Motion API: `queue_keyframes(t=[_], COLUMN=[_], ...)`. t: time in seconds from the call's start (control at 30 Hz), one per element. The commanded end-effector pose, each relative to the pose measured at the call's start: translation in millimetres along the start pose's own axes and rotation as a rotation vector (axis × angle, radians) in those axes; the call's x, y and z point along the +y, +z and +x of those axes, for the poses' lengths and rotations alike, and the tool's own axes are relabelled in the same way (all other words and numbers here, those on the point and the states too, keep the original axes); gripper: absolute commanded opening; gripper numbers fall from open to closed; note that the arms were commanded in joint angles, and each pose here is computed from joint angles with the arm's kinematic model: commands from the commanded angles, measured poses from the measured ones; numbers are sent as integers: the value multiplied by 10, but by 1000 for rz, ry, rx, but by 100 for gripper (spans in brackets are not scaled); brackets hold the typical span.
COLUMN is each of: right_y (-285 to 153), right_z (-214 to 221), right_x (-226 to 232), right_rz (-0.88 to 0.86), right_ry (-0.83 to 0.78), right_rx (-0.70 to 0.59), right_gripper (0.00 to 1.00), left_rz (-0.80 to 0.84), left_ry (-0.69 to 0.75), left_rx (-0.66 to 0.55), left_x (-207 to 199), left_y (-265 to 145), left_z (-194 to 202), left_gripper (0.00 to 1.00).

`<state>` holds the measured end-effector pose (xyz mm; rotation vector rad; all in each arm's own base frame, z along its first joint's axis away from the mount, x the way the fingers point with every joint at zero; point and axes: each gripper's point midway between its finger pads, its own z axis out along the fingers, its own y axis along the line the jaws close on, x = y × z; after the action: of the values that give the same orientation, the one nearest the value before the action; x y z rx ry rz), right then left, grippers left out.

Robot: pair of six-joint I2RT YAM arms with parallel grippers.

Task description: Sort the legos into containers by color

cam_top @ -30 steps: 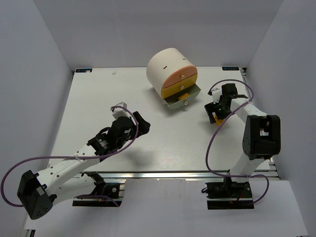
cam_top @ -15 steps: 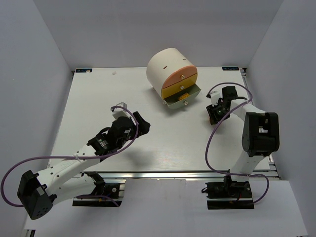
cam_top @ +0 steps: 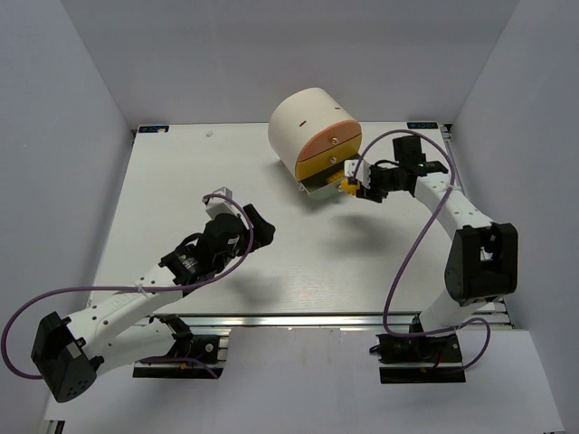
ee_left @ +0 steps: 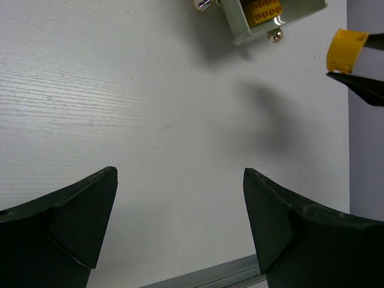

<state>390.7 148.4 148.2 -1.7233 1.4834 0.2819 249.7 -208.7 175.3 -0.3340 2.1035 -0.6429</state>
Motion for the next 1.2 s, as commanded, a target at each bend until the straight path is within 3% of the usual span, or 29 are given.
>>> queue_keyframes(t=[0.0, 0.17, 0.3, 0.5, 0.63, 0.97, 1.17], right_y=[107, 216, 378, 502, 554, 687, 744], right_z=[-314, -615, -727, -730, -742, -643, -569], right_x=[-606, -1028, -1086, -976, -904, -712, -589], right_rz=[142, 262, 223, 192, 175, 119, 94], right_ry=[-286, -457, -538, -624, -645, -639, -631], right_rx=[-17, -19, 4, 15, 19, 49, 66], right_gripper=[0, 0, 2, 17, 28, 34, 44], left_rz=[8, 5, 2, -1, 2, 4, 6], left_ry=[-16, -21, -19, -22, -20, -18, -22], left_rx=[-27, -36, -38, -43, -44, -46, -49], left_x=[-5, 8, 11, 29, 15, 16, 25], left_y=[-65, -78, -81, -83, -77, -84, -101], left_z=[-80, -96, -104, -104, -109, -114, -117], left_gripper=[95, 95, 95, 95, 95, 95, 95])
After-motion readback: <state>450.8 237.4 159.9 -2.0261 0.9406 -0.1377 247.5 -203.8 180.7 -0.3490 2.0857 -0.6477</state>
